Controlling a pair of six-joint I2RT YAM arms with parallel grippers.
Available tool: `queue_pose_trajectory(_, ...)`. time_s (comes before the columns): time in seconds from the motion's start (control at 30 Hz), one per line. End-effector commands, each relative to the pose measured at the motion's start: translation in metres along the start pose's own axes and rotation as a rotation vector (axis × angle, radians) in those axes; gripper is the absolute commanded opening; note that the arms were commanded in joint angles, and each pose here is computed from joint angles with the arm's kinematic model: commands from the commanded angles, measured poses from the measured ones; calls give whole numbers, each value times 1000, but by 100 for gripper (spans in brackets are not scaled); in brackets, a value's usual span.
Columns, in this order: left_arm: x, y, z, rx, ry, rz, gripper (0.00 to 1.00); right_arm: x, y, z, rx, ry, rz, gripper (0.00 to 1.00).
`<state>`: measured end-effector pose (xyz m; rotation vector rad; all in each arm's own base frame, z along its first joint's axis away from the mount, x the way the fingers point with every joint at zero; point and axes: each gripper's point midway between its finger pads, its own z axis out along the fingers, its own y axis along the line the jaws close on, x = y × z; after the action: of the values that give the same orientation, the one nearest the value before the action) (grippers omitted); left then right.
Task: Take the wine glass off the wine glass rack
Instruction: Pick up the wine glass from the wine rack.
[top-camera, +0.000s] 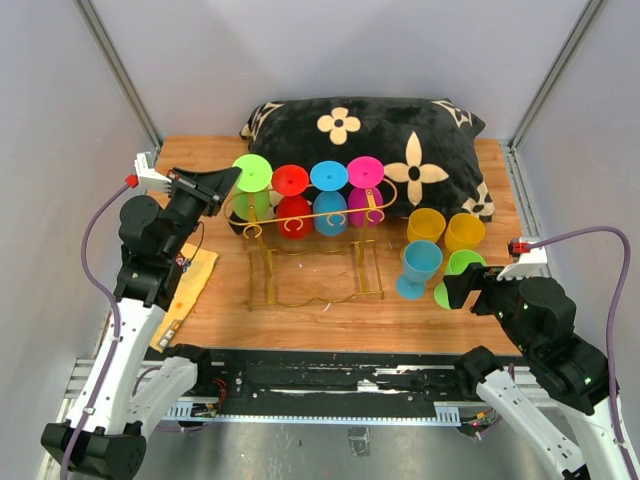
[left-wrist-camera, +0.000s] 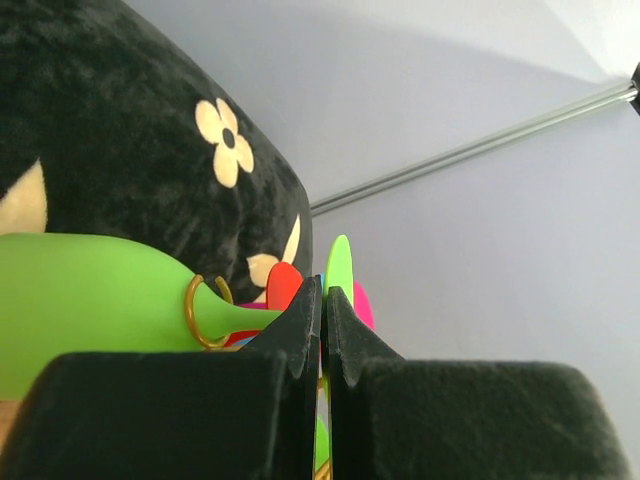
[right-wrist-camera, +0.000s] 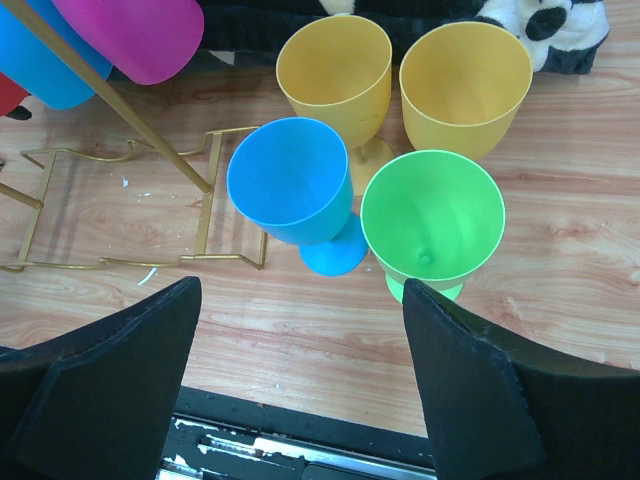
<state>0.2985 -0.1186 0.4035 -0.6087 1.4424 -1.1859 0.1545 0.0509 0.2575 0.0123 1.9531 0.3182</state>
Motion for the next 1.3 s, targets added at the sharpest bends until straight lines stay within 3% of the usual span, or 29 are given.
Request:
queue_pose_trajectory(0.0, -6, -4, 4, 33, -34, -12, 1, 1, -4, 0, 16, -2, -5, 83)
queue_pose_trajectory(0.13, -2, -1, 9, 33, -11, -24, 0, 0, -4, -1, 18, -3, -6, 83)
queue_pose_trajectory(0.93, -24, 20, 20, -62, -133, -12, 0, 4, -10, -3, 38, 2, -21, 83)
queue_pose_trajectory(1.27, -25, 9, 23, 4, -137, -19, 1, 3, -10, -4, 37, -3, -19, 83)
